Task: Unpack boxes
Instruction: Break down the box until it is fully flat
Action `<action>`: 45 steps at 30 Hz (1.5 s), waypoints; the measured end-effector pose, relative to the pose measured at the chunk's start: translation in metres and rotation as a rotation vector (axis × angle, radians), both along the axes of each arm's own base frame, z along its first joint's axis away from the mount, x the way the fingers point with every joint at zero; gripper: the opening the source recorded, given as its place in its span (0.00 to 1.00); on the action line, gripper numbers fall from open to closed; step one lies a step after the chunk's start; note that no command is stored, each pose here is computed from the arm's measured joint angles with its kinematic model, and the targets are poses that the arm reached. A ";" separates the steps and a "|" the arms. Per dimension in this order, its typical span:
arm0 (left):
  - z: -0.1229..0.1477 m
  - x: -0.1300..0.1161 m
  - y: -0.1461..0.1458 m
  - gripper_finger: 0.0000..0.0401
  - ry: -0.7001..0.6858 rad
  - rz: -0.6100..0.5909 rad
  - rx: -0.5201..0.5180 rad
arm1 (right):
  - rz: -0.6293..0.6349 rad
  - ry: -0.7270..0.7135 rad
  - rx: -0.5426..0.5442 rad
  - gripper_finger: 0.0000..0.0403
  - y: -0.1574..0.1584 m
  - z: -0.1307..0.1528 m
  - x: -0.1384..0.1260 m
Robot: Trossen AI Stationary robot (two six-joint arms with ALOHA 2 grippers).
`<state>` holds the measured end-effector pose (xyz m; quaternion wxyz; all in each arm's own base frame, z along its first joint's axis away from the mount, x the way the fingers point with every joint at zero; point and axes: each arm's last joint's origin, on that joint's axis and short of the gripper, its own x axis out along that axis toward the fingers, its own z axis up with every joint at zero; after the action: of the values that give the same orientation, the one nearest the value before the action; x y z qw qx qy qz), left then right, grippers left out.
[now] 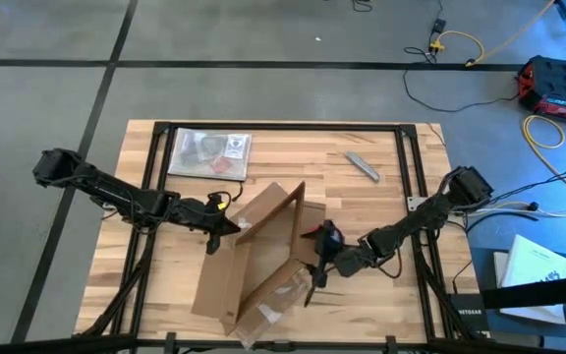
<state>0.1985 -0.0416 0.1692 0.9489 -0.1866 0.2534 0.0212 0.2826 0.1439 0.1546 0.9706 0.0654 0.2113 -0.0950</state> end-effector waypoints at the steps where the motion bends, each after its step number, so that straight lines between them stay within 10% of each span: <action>1: 0.000 0.000 0.000 0.00 0.000 0.003 -0.005 | 0.019 -0.006 -0.012 0.89 0.002 0.000 0.004; 23: -0.011 0.053 -0.037 0.00 -0.152 -0.065 -0.104 | -0.093 -0.054 -0.094 0.91 -0.015 0.004 0.082; 45: 0.027 0.059 -0.041 0.00 -0.281 -0.116 -0.078 | -0.061 -0.106 -0.169 0.80 0.002 0.054 0.094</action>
<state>0.2574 -0.0823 0.1965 0.9667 -0.2094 0.1293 -0.0698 0.3767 0.1458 0.2082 0.9791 -0.0054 0.1486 -0.1385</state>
